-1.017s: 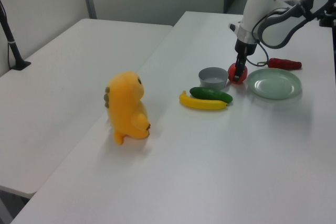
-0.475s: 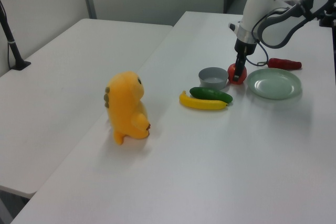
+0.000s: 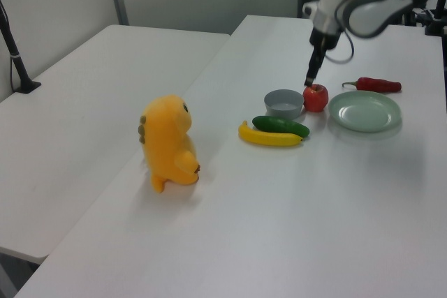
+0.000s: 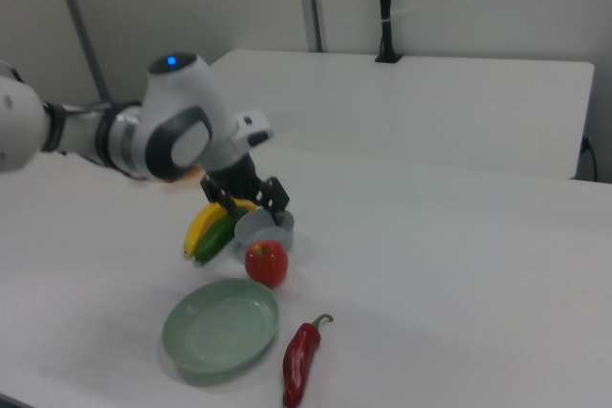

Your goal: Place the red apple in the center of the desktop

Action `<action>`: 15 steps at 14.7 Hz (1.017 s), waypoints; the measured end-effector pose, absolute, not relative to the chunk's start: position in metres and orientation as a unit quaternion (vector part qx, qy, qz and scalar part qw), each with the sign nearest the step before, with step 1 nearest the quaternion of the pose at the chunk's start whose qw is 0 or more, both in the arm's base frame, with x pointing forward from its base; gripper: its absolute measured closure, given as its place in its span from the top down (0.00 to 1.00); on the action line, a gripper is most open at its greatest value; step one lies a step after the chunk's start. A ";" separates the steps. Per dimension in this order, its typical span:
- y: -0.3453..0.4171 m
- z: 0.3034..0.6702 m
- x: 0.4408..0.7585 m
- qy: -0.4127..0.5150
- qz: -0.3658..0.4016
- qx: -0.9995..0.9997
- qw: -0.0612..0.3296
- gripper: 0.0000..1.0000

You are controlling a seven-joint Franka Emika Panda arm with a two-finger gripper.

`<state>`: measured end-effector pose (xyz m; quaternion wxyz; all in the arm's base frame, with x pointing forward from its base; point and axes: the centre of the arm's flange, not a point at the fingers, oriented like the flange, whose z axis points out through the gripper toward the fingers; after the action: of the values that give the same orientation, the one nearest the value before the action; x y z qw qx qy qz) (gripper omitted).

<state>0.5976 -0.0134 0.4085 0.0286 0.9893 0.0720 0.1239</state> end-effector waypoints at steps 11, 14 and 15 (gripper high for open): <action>0.043 0.612 0.570 -0.026 0.029 0.999 -0.001 1.00; 0.064 0.627 0.563 -0.039 0.030 0.999 -0.018 1.00; 0.067 0.629 0.562 -0.039 0.031 0.998 -0.026 1.00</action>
<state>0.5616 0.0674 0.6294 -0.0257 0.9984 -0.0391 0.0307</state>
